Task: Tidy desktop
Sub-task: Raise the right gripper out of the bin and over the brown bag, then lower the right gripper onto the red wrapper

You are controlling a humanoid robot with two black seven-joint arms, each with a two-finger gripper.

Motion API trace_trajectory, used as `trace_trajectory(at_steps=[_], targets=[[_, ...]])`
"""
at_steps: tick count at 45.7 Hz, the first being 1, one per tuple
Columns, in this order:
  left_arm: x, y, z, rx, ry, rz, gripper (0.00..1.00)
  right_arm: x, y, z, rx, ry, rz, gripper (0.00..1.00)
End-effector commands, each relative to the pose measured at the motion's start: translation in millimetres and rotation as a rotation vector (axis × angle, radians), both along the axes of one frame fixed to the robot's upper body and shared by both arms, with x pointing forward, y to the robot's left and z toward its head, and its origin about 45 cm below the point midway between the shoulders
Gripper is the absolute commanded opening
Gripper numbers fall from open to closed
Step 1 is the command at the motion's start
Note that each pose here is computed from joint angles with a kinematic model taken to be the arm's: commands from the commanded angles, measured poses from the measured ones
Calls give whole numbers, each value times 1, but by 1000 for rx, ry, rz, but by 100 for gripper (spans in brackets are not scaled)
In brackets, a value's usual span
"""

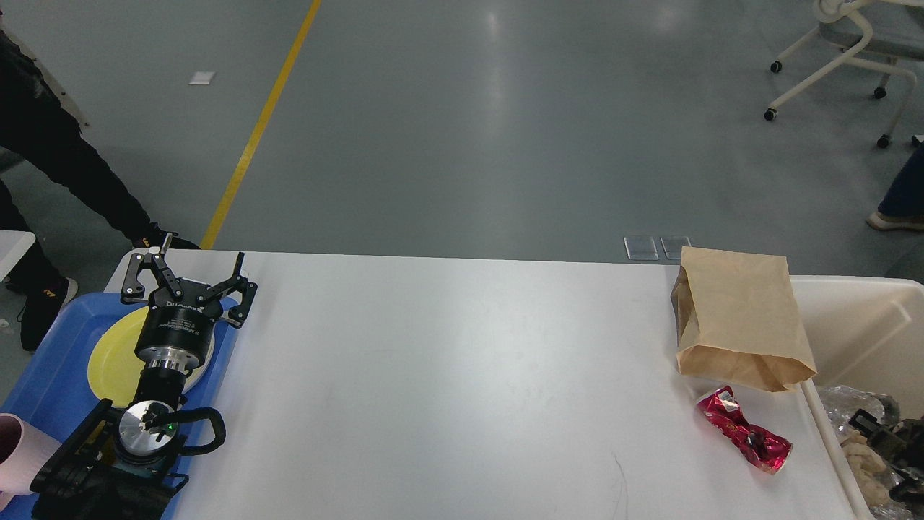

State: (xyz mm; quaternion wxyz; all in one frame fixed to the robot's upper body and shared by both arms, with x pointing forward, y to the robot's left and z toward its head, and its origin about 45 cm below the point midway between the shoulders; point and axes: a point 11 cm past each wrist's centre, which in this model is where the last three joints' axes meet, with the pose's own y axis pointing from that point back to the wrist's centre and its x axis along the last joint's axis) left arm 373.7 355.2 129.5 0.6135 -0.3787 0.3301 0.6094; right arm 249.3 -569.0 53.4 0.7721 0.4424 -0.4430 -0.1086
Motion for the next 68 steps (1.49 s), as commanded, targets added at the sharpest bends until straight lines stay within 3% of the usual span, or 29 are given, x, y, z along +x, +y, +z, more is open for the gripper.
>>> trace_trajectory(at_steps=[1, 9, 15, 22, 27, 36, 49, 56, 68], targets=[[0, 0, 0, 0, -1, -1, 96, 20, 6, 20, 17, 13, 33, 100], [0, 0, 0, 0, 0, 0, 96, 35, 21, 53, 6, 152, 88, 100], [0, 0, 0, 0, 0, 0, 96, 63, 38, 94, 8, 164, 153, 100], [0, 0, 0, 0, 0, 0, 96, 97, 85, 151, 36, 169, 267, 100], [0, -1, 0, -1, 0, 0, 96, 114, 141, 190, 70, 265, 402, 100], [0, 0, 0, 0, 0, 0, 96, 106, 217, 257, 197, 364, 542, 100], [0, 0, 0, 0, 0, 0, 96, 76, 284, 339, 341, 369, 638, 100], [0, 0, 0, 0, 0, 0, 96, 66, 305, 359, 298, 365, 675, 99], [0, 0, 0, 0, 0, 0, 96, 70, 319, 359, 473, 264, 727, 98]])
